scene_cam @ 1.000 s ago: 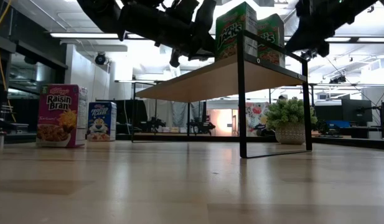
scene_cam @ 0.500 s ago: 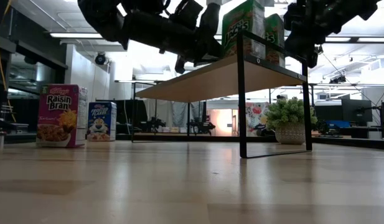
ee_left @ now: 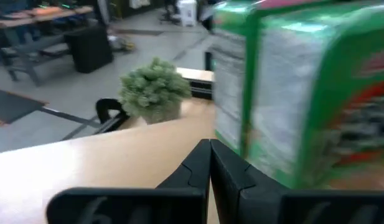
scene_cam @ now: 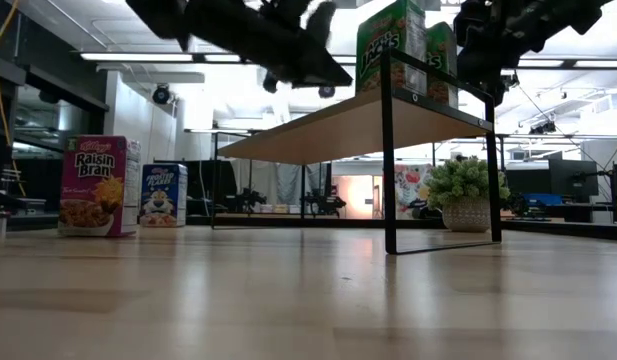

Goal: Stack cereal on shelf
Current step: Put the green cereal box aligned with the other green cereal box on the shelf

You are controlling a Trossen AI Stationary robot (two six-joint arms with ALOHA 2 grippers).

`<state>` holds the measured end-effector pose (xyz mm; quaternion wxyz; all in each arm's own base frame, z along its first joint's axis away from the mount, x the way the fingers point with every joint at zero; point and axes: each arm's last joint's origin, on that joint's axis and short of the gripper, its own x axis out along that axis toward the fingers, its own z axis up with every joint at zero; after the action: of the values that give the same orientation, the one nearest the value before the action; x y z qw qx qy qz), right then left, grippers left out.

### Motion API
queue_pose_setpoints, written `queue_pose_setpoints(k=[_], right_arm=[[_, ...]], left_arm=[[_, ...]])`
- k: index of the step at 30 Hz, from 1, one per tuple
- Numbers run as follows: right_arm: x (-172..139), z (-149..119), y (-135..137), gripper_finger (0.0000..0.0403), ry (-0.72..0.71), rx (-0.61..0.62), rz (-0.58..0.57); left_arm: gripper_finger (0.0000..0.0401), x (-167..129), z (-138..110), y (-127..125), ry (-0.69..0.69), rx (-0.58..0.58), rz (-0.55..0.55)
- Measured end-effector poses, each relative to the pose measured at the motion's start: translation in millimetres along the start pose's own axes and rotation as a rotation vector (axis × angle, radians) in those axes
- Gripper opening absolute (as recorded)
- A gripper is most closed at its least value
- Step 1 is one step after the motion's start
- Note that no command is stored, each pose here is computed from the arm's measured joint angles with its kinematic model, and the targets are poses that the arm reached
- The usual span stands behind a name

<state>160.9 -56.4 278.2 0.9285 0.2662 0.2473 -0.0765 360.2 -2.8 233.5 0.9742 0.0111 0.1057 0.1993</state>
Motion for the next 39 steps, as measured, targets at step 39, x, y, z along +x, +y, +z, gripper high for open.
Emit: queue_pose_setpoints(k=[39], right_arm=[[0.4, 0.1, 0.7, 0.0000, 0.006, -0.053, 0.024]], left_arm=[[0.0000, -11.3, -1.3, -17.9, -0.058, 0.143, -0.432]])
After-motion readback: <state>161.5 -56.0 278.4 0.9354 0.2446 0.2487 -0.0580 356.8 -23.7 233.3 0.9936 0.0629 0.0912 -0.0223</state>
